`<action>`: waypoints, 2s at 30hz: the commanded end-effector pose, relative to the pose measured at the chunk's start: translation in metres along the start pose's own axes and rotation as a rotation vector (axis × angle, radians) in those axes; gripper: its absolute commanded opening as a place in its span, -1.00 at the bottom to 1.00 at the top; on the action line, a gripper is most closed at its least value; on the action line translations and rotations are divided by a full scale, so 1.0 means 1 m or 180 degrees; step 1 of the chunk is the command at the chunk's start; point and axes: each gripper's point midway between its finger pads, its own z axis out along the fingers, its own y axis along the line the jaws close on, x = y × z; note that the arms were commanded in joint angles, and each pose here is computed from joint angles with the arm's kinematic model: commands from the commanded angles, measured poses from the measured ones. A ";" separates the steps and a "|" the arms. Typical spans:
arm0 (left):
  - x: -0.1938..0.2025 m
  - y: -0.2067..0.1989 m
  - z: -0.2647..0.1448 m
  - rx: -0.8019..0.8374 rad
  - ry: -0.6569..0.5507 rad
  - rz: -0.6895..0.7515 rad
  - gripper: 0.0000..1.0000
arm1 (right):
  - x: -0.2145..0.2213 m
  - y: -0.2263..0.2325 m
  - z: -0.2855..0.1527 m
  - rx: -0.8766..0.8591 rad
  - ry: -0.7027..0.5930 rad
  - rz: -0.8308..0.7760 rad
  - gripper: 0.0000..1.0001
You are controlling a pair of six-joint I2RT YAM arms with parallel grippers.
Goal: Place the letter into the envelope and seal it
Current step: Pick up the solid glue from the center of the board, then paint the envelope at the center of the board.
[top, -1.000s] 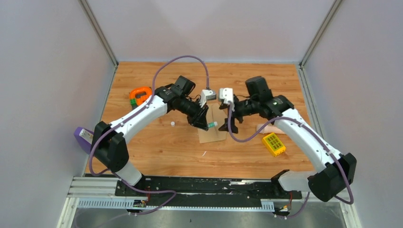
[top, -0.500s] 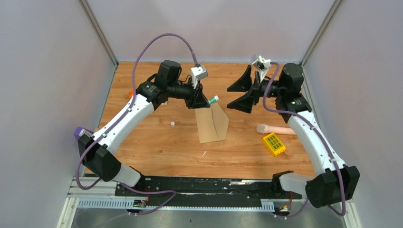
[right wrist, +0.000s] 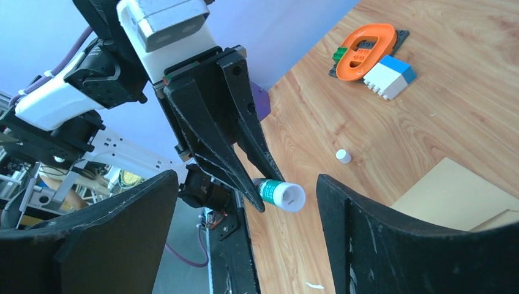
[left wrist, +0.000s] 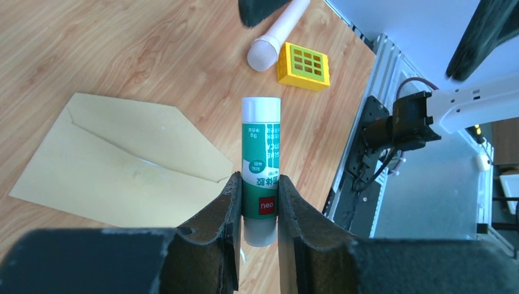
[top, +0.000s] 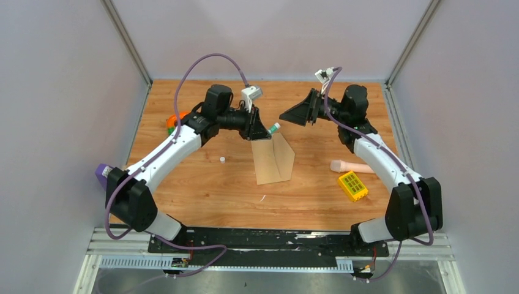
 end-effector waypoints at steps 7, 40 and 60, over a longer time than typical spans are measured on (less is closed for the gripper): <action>-0.019 -0.009 -0.004 0.0130 -0.0228 0.0006 -1.00 | 0.035 0.000 0.022 -0.0111 -0.0034 0.0326 0.47; -0.022 -0.013 -0.015 0.0318 -0.0308 -0.0054 -1.00 | 0.046 0.015 0.030 -0.0315 0.0006 0.0469 -0.24; -0.040 -0.004 -0.050 0.0143 -0.0411 0.0247 0.90 | 0.024 0.005 0.030 -0.0155 0.0228 -0.0371 -1.00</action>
